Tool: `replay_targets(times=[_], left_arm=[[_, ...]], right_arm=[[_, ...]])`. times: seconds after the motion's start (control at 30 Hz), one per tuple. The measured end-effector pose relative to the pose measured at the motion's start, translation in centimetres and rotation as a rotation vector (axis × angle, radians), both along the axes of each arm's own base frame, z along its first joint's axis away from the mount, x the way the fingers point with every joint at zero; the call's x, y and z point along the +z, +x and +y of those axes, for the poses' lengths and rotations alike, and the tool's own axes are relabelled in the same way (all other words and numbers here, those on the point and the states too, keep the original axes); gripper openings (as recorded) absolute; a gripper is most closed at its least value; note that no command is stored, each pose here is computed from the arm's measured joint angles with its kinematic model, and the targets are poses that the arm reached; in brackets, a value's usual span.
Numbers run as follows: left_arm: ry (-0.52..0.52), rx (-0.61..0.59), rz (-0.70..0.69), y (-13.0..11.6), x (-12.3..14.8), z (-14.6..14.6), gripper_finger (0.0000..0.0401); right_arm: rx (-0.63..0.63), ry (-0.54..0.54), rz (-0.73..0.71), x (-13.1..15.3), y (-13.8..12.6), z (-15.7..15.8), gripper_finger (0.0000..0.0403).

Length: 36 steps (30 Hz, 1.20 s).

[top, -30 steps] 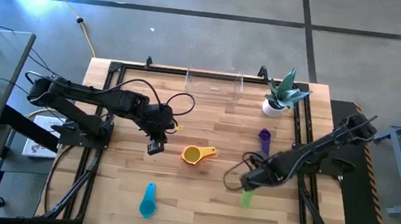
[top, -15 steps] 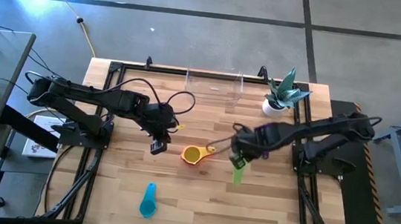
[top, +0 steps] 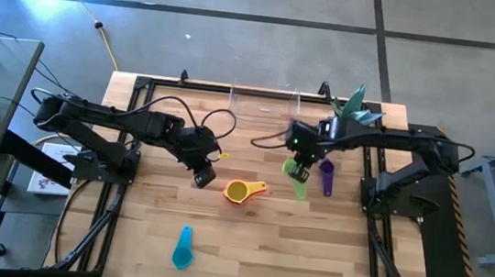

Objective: Nest measuring cups in basket
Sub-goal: Move the green measuring cup to the center

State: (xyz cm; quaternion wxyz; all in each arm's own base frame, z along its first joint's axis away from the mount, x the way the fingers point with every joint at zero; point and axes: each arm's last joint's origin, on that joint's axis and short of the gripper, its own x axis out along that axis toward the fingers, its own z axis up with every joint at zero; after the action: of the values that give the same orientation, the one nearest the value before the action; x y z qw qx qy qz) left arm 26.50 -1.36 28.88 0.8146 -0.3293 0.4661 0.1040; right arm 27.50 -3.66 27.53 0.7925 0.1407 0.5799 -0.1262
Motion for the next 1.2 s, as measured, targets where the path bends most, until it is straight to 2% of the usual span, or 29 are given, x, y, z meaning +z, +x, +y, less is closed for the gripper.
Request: replay_targets(times=[0.17,0.33,0.67,1.2], left_arm=[[-0.056,0.085,0.013,0.0,0.0,0.0,0.0044],[-0.085,0.122,-0.019,0.3,0.2,0.0,0.0044],[-0.099,0.129,-0.084,0.8,0.6,0.0,0.0044],[-0.079,0.101,-0.095,0.9,0.7,0.0,0.0044]], right_arm=[[0.152,-0.067,-0.013,0.1,0.4,-1.5,0.0000],[0.242,0.011,0.047,-1.4,1.2,-1.1,0.0000],[0.388,0.044,0.087,-3.2,2.8,3.6,0.0000],[0.465,0.134,0.126,-8.1,5.3,11.1,0.0000]])
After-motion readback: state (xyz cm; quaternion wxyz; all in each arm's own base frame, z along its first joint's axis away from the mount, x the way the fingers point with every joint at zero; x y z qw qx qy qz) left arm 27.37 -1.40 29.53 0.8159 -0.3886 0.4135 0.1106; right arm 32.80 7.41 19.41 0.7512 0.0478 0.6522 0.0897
